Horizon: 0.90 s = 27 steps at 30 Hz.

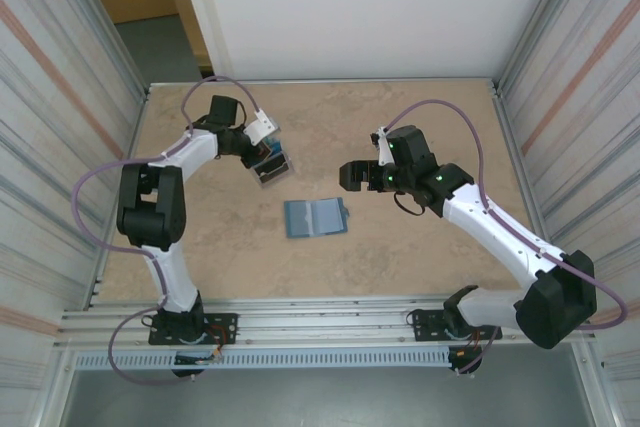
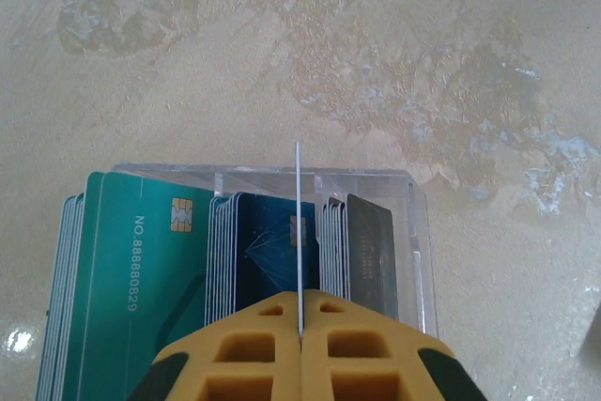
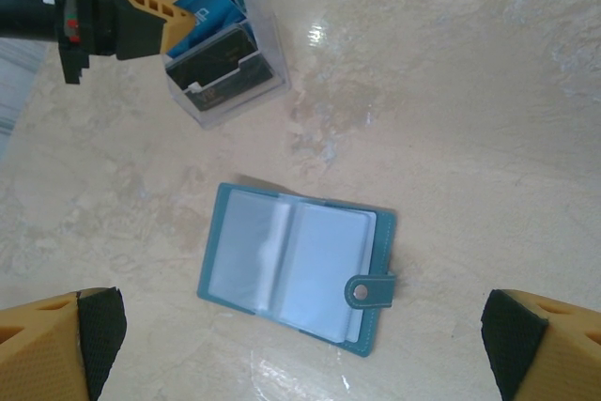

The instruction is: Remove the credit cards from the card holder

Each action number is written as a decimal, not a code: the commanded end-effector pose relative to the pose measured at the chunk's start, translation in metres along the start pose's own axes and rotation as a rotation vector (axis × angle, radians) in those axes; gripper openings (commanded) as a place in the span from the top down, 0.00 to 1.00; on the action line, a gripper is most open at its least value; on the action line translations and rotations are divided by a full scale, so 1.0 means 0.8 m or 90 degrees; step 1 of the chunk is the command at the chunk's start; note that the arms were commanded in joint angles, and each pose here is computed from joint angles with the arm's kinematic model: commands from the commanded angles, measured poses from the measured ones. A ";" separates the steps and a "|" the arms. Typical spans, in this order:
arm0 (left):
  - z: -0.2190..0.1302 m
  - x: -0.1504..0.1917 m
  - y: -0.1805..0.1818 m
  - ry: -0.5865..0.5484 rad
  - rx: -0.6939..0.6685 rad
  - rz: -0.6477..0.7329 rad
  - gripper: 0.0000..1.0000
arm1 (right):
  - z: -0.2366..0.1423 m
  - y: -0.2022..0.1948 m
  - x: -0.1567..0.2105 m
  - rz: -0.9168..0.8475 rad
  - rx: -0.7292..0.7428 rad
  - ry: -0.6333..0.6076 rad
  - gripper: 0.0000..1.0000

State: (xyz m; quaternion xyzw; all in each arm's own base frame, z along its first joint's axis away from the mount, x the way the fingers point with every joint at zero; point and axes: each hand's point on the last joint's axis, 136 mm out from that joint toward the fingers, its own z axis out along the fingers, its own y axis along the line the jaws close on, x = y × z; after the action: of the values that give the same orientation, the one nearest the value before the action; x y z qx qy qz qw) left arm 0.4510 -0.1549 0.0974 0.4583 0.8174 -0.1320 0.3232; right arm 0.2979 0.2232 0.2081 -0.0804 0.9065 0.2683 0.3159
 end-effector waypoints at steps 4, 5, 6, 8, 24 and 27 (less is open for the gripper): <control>-0.004 0.007 0.010 0.016 -0.014 0.007 0.97 | -0.008 0.003 -0.010 0.011 0.002 -0.014 0.01; -0.004 0.008 0.011 0.018 -0.018 0.006 0.94 | -0.007 0.003 -0.010 0.011 0.001 -0.013 0.01; -0.004 0.008 0.012 0.018 -0.021 0.007 0.90 | -0.007 0.003 -0.010 0.010 0.000 -0.014 0.01; -0.005 0.006 0.011 0.014 -0.020 0.008 0.85 | -0.007 0.004 -0.011 0.010 -0.001 -0.016 0.01; -0.067 -0.051 0.008 -0.066 -0.049 0.015 0.83 | -0.013 0.000 -0.012 0.008 0.009 -0.025 0.01; -0.091 -0.068 0.007 -0.097 -0.073 0.012 0.82 | -0.018 -0.003 -0.014 0.008 0.015 -0.032 0.01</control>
State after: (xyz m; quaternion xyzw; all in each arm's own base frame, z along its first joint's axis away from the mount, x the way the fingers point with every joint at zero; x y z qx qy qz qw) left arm 0.4510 -0.1498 0.1472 0.4487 0.8067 -0.1099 0.3685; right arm 0.2985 0.2218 0.2092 -0.0788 0.9062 0.2667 0.3186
